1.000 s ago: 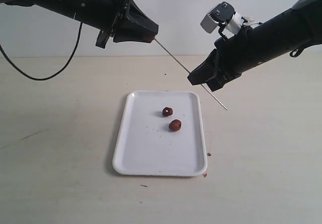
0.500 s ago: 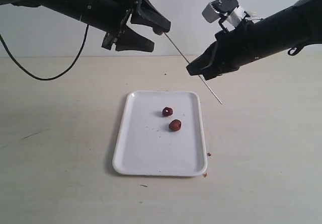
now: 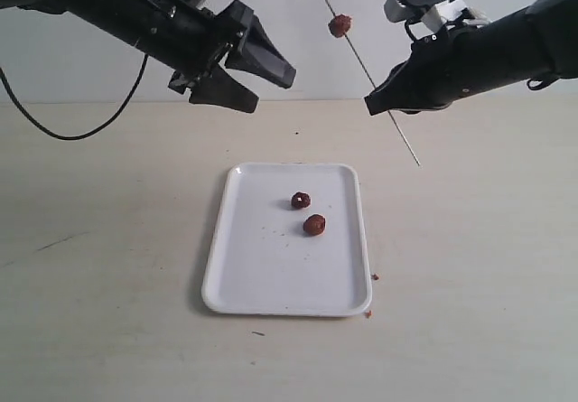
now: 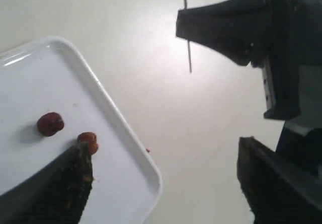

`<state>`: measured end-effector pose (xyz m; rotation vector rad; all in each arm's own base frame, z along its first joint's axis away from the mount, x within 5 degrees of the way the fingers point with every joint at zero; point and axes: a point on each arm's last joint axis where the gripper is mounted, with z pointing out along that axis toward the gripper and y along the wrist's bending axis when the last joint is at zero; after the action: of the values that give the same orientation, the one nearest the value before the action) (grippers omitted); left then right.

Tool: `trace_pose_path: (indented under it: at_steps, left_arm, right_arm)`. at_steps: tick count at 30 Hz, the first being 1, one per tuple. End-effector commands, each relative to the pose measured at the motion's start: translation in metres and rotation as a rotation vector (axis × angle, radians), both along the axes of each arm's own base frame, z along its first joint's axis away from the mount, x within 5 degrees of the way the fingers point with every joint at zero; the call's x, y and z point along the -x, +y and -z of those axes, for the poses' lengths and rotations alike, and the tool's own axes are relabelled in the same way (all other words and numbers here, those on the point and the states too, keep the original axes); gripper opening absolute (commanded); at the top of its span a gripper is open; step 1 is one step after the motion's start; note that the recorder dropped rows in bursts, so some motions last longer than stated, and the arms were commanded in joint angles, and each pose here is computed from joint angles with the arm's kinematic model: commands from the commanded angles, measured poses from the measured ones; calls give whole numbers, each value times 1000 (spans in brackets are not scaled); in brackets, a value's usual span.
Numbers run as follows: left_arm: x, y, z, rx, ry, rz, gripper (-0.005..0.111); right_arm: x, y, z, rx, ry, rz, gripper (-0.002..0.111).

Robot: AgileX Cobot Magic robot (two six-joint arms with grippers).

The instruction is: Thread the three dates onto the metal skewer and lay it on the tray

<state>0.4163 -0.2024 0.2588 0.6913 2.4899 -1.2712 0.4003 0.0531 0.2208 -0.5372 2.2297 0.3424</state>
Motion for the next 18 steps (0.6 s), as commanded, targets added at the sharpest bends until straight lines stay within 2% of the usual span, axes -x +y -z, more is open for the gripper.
trace_pose_path:
  at_steps: [1,8,14,18]
  left_arm:
    - [3,1,5,-75,-60,74,77]
    - [8,-11,10,-201,-166,131,77]
    - [17,-38,16,-404,-348,193,77]
    - [25,-58,21,-574,-447,177,77]
  right_arm:
    - [-1,-12,-1,61,27,87,0]
    - [6,-37,-14,76,47,177,0]
    - [7,-41,-17,77,50,180,0]
    - [7,-41,-17,77,50,180,0]
